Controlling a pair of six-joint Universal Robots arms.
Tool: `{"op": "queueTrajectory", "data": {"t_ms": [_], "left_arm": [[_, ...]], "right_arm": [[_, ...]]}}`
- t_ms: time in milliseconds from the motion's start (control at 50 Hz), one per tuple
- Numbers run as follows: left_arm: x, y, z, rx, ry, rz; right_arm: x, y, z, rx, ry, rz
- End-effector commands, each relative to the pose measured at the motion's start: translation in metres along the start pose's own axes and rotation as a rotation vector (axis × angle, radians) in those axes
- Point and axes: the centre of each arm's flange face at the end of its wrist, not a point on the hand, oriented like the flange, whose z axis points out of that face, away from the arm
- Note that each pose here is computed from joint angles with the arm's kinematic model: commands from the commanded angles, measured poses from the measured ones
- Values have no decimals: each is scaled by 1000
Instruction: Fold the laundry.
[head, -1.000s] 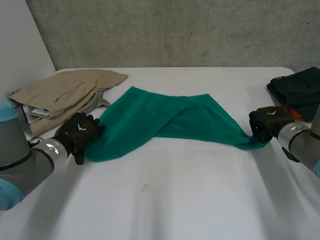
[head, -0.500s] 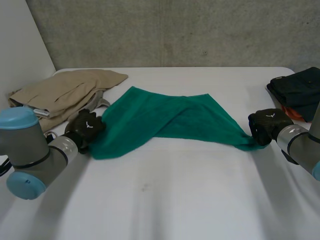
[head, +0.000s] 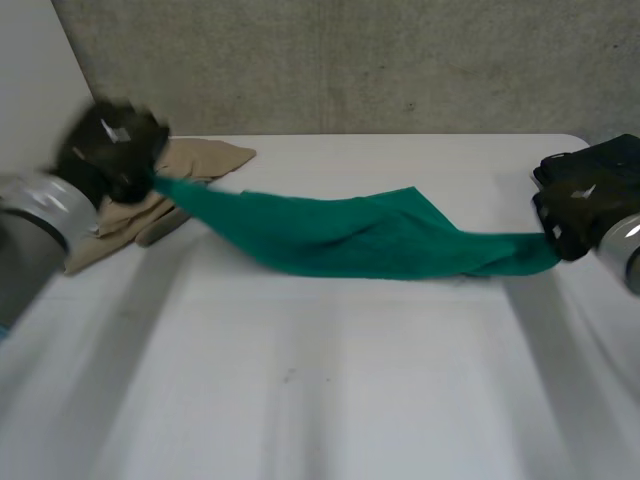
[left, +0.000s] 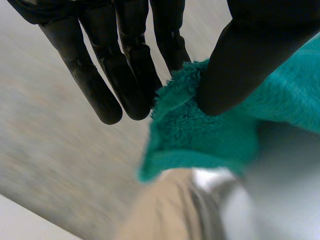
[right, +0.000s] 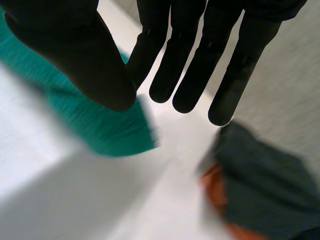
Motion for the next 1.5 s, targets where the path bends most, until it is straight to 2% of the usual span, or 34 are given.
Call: {"op": "queueTrajectory", "data": {"t_ms": [20,120,200,260,360,520,580,660,740,780,1060,1200,1300,1500], "left_arm": [[-44,-92,-38,266,-90,-144],[-55,-121,-47,338,-97,-192],[-49,-126,-41,316,-78,-206],[-43,-118,-30,266,-67,-213],[-30,-97,-13,177,-49,-186],[-28,-98,-8,173,-54,-176],[-31,-101,-8,185,-61,-174],[-33,-101,-7,188,-64,-172],[-34,-101,-7,189,-66,-172],[-35,-101,-7,188,-68,-172],[-37,-96,-6,173,-78,-181],[-37,-93,-6,160,-77,-183],[-36,-93,-9,157,-76,-182],[-47,-109,-33,177,-100,-176]], "right_arm": [[40,-67,-33,217,123,-18],[57,-105,-44,358,172,41],[64,-120,-28,455,192,107],[48,-123,-2,474,164,143],[11,-98,23,335,101,172],[-24,-43,14,61,-57,216],[-38,-24,11,16,-171,133],[-39,4,16,-21,-226,-34],[-36,22,26,-33,-220,-176],[-37,28,32,-32,-218,-191],[-58,67,75,58,-200,-164],[-49,68,89,104,-122,-111],[-36,57,72,90,-95,-56],[66,-43,-23,210,141,-115]]}}
